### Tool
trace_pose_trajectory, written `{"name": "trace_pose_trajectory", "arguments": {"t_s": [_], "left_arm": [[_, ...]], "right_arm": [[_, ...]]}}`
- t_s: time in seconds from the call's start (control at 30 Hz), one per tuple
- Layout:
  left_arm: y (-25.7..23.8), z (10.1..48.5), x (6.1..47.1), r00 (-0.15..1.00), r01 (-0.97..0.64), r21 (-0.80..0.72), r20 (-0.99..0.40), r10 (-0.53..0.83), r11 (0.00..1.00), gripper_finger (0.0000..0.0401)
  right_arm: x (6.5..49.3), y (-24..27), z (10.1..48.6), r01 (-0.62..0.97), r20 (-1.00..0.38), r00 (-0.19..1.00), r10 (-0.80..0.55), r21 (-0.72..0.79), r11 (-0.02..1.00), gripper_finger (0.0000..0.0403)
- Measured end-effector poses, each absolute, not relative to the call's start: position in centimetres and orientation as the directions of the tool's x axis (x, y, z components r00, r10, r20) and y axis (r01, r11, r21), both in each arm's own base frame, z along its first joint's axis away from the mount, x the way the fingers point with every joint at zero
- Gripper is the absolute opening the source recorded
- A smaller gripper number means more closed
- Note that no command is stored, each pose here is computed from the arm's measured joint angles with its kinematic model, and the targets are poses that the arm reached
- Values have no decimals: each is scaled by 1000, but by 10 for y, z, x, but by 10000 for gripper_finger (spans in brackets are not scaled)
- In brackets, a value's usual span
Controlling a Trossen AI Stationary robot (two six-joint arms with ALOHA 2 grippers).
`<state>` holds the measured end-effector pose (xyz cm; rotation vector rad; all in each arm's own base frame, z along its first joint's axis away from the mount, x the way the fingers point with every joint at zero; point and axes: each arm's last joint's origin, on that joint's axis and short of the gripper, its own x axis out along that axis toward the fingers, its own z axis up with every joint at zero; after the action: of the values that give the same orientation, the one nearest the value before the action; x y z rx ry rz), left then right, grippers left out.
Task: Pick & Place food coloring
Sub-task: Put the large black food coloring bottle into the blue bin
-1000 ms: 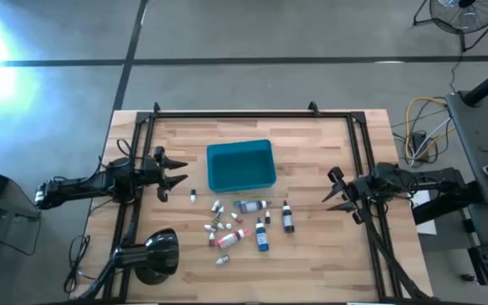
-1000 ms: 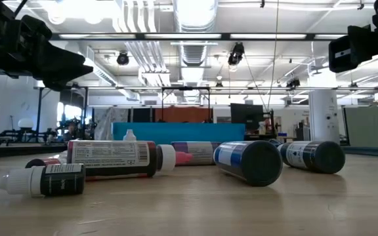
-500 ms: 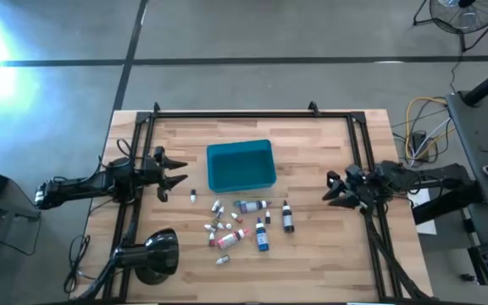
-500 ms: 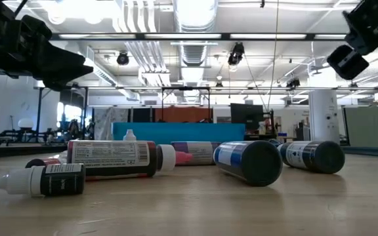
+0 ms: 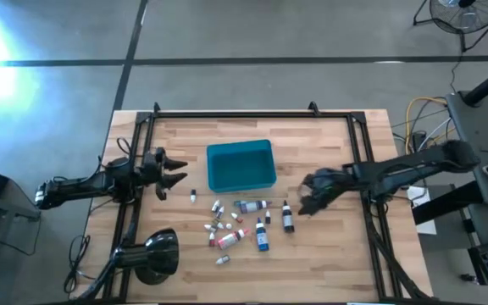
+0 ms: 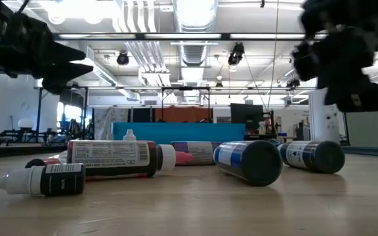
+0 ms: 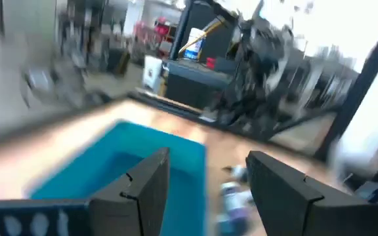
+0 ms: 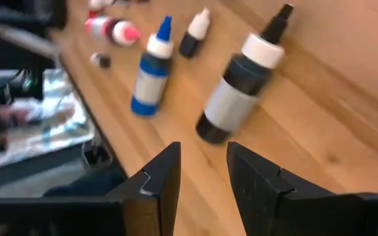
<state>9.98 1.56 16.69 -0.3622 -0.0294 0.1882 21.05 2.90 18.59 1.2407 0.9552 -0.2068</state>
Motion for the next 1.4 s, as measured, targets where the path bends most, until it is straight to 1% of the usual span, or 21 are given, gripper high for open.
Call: {"name": "trace_pose_trajectory", "arguments": {"t_s": [0.07,0.1,0.17,0.27,0.4,0.5,0.6,0.7,0.77,0.83,0.93,1.07,1.17,1.3,1.37,1.4], "left_arm": [[16,167,100,982,-163,-535,-9,188,829,179],[16,166,100,982,-159,-600,-14,188,784,179],[16,165,100,983,-155,-669,-29,183,727,179],[15,164,100,986,-149,-684,-44,164,714,179],[14,163,100,992,-119,-684,-48,118,720,179],[13,163,100,996,-91,-689,-46,82,719,179],[12,163,100,996,-83,-690,-47,71,719,179],[12,163,100,996,-83,-690,-48,69,719,179],[12,163,100,996,-85,-690,-51,68,719,179],[12,163,100,996,-84,-690,-51,67,719,179],[12,163,100,996,-84,-690,-52,66,719,179],[12,163,100,997,-83,-690,-53,65,719,179],[12,163,100,997,-83,-690,-53,64,719,179],[12,163,100,997,-83,-691,-53,64,718,179],[12,163,100,997,-83,-691,-54,64,718,179],[12,163,100,997,-83,-691,-54,64,718,179]], "right_arm": [[228,27,184,684,-755,565,331,654,324,118],[235,26,182,717,-785,530,320,617,325,118],[251,26,178,771,-826,485,288,559,304,121],[268,24,167,861,-894,398,206,442,253,134],[288,22,161,904,-930,336,147,363,228,174],[302,25,157,908,-934,327,144,353,227,211],[307,27,150,928,-955,266,130,290,234,242],[308,30,142,941,-974,197,115,220,258,258],[310,31,140,937,-977,184,110,208,279,257],[311,31,138,937,-978,171,116,198,287,248],[312,32,138,939,-981,155,119,183,290,219],[312,34,139,942,-984,128,122,159,295,161],[311,34,139,940,-982,113,152,155,304,114],[312,37,148,925,-970,146,194,204,321,53],[311,37,159,921,-965,177,193,232,314,34],[310,36,162,924,-966,188,180,236,301,32]]}}
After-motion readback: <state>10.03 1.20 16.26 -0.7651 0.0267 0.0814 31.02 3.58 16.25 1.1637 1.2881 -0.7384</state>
